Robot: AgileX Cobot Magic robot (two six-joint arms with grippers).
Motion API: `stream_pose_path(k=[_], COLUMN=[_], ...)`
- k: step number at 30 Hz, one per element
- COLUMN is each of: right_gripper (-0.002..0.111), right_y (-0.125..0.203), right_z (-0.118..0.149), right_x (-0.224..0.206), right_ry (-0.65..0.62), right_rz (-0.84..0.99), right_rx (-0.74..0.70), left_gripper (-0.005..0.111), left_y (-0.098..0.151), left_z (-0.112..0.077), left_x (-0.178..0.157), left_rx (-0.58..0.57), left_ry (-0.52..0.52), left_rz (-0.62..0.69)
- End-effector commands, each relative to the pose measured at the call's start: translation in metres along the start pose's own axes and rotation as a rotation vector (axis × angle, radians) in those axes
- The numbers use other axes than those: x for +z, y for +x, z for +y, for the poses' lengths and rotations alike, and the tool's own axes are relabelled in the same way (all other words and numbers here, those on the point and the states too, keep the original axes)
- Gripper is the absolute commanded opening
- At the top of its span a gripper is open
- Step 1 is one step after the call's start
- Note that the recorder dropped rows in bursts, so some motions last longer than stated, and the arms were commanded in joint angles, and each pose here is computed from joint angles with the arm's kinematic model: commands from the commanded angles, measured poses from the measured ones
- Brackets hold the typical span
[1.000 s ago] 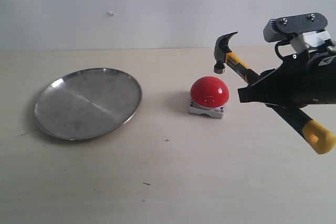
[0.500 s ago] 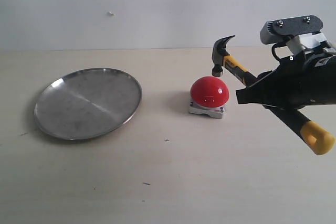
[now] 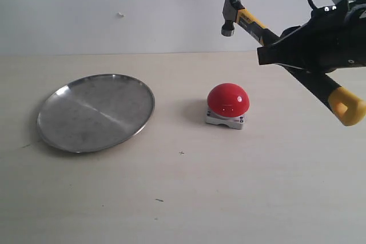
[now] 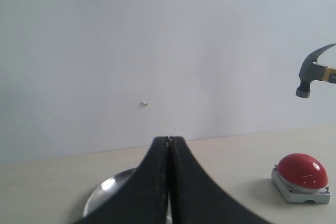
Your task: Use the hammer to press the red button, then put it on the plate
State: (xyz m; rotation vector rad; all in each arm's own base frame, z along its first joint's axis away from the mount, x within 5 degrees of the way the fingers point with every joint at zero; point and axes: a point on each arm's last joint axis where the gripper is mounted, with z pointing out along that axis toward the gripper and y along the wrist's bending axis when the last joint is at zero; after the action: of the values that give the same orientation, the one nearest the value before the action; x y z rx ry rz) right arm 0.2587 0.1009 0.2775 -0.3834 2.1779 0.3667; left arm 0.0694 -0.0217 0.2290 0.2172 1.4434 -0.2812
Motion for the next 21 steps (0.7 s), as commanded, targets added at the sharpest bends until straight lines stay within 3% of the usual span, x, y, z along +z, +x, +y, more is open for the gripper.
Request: stream_pose_path(k=[1,5,9,21], right_gripper=[0.000,0.000,0.000,0.000], right_y=[0.000,0.014,0.014,-0.012], right_z=[0.000,-0.007,-0.013,-0.001], right_x=[0.007,0.037,0.050,-0.006], right_ry=[-0.004,0.017,0.068,0.029], right_rz=[0.023,0.106,0.059,-0.082], right_rx=[-0.003,-0.002,0.002,-0.014], left_gripper=[0.000,0.000,0.000,0.000], left_y=[0.001,0.001,0.001,0.001], left_z=[0.000,0.000,0.000,0.000], left_x=[0.000,0.000,0.000,0.000], left_rx=[0.005,0.005,0.005,0.005], left_ry=[0.002,0.002,0.002,0.002], left_rz=[0.003,0.003,0.003,0.003])
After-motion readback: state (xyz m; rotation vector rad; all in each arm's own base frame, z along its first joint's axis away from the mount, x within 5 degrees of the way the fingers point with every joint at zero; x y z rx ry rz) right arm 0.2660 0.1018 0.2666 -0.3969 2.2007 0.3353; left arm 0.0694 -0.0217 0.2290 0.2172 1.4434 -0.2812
